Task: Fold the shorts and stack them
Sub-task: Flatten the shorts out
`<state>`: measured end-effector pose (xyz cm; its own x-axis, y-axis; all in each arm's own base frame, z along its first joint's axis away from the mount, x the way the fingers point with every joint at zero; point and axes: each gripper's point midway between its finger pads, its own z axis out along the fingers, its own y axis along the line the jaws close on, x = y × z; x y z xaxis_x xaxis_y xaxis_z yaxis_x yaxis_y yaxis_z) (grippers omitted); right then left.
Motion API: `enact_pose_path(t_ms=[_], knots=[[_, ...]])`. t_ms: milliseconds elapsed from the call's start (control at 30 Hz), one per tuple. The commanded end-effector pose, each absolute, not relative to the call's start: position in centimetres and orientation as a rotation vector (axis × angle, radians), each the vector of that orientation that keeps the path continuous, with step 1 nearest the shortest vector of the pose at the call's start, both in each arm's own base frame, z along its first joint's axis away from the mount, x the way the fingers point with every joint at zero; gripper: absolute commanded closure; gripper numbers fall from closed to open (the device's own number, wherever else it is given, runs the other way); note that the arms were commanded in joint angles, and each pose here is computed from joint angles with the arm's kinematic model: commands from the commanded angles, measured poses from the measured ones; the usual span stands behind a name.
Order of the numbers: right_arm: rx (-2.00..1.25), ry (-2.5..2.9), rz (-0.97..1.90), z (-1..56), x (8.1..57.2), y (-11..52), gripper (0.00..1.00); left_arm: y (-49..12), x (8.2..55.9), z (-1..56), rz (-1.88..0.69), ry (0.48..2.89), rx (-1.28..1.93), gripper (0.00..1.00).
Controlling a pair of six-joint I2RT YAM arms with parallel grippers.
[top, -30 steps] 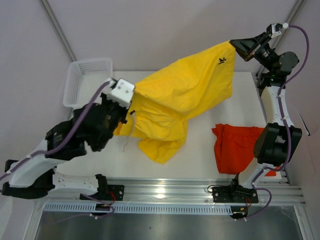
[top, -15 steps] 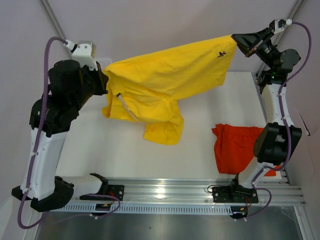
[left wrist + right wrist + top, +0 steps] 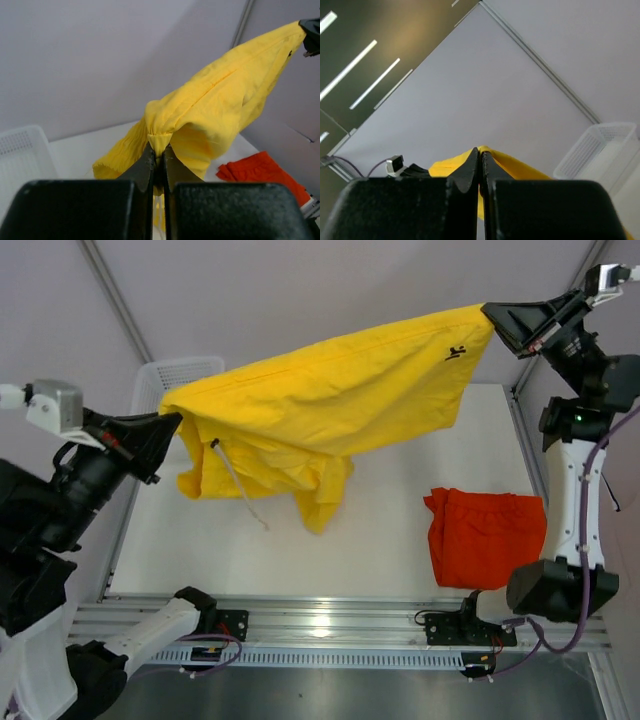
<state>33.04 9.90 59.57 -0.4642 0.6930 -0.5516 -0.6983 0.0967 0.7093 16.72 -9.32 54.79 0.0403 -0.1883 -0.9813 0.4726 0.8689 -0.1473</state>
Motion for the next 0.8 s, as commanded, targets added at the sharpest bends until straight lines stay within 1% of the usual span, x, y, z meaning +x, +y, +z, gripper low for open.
enact_pose_path(t_ms=[0, 100, 133, 200, 233, 400, 533, 600, 633, 733, 767], knots=[[-0.167, 1.098, 1.416, 65.0, 25.2, 10.8, 1.00, -9.5, 13.9, 60.3, -0.564, 1.195, 0.300, 1.00], [-0.148, 1.053, 1.326, 66.2, 22.9, 10.7, 1.00, -9.5, 12.0, 62.1, -0.592, 1.124, 0.338, 1.00], [-0.186, 1.012, 1.263, 67.0, 20.8, 11.0, 1.00, -9.5, 11.0, 63.3, -0.609, 1.090, 0.351, 1.00], [-0.188, 0.977, 1.207, 67.6, 19.1, 11.1, 1.00, -9.7, 10.5, 63.7, -0.633, 1.078, 0.362, 1.00], [-0.207, 0.923, 1.144, 68.4, 17.1, 11.2, 1.00, -9.6, 10.0, 64.2, -0.641, 1.063, 0.362, 1.00], [-0.194, 0.845, 0.999, 69.7, 14.2, 10.8, 1.00, -9.4, 10.2, 65.2, -0.629, 1.057, 0.346, 1.00], [-0.245, 0.774, 0.961, 70.9, 11.9, 11.1, 1.00, -9.8, 8.5, 66.4, -0.665, 0.979, 0.396, 1.00], [-0.231, 0.780, 0.947, 70.7, 12.2, 10.9, 1.00, -9.9, 7.7, 67.1, -0.680, 0.926, 0.403, 1.00], [-0.214, 0.794, 0.944, 70.6, 12.6, 10.8, 1.00, -9.9, 8.4, 66.7, -0.673, 0.945, 0.390, 1.00], [-0.170, 0.852, 0.969, 69.5, 15.0, 10.3, 1.00, -10.5, 11.8, 65.4, -0.643, 1.052, 0.358, 1.00], [-0.157, 0.874, 0.983, 68.7, 16.6, 10.0, 1.00, -11.2, 14.2, 64.1, -0.632, 1.127, 0.348, 1.00]])
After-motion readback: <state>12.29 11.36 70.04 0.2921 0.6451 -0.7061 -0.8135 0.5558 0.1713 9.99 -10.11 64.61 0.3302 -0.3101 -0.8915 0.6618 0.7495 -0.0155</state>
